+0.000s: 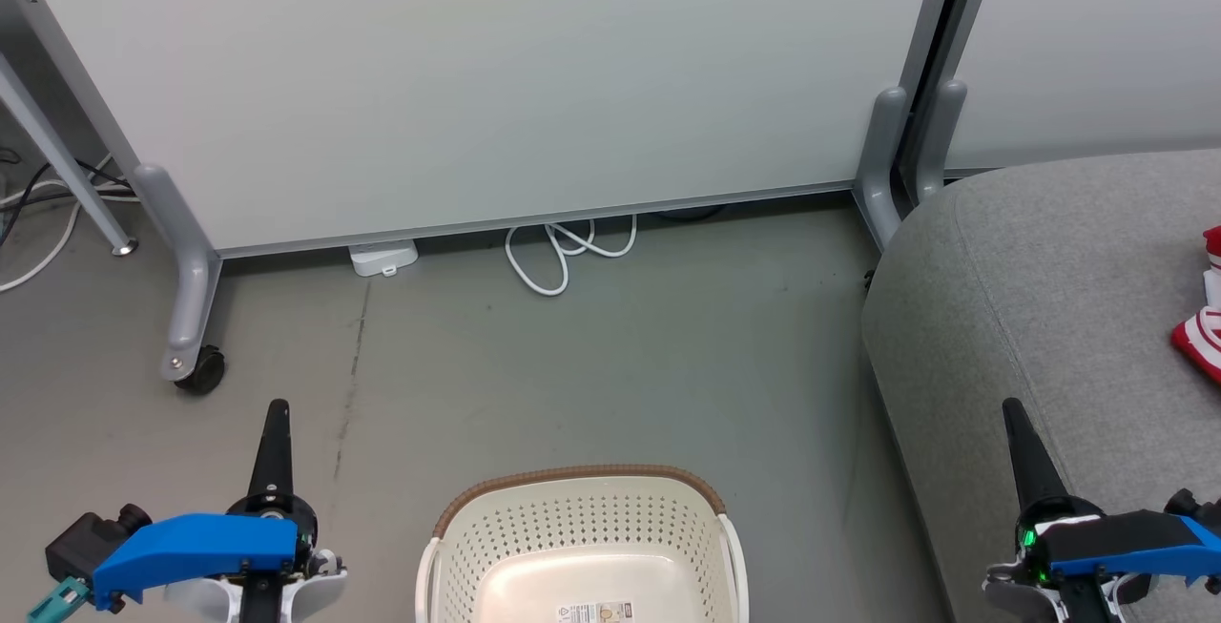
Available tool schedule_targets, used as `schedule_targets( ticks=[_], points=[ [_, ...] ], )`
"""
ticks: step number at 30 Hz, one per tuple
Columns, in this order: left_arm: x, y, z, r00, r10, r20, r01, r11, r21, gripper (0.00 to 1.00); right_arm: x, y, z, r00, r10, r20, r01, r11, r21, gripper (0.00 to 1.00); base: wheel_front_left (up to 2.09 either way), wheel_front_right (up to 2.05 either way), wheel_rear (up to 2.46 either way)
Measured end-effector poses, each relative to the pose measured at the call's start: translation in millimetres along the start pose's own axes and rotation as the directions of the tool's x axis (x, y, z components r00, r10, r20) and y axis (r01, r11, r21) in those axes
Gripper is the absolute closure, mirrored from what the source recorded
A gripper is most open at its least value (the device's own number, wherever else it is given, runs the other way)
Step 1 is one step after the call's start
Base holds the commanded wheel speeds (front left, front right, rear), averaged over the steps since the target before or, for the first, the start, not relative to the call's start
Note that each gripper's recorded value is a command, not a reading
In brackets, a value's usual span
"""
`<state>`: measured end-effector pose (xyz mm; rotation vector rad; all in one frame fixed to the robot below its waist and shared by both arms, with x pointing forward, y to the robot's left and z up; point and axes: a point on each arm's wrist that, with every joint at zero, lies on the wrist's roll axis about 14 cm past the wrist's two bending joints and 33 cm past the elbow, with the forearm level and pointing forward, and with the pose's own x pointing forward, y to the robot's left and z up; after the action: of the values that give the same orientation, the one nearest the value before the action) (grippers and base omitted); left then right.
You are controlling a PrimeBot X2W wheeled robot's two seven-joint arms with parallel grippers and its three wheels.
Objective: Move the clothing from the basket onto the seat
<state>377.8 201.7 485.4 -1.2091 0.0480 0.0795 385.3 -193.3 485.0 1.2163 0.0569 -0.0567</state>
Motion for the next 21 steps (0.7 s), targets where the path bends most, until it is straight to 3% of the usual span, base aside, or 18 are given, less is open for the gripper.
schedule_targets(
  ticks=[21],
  points=[
    [3.1, -6.4, 1.1, 1.0, -0.025, -0.011, 0.023, 0.984, -0.175, 1.0, 0.7, 6.7, 4.9, 1.0, 0.025, -0.001, -0.025, 0.985, 0.173, 1.0, 0.0, 0.0, 0.0]
  ],
)
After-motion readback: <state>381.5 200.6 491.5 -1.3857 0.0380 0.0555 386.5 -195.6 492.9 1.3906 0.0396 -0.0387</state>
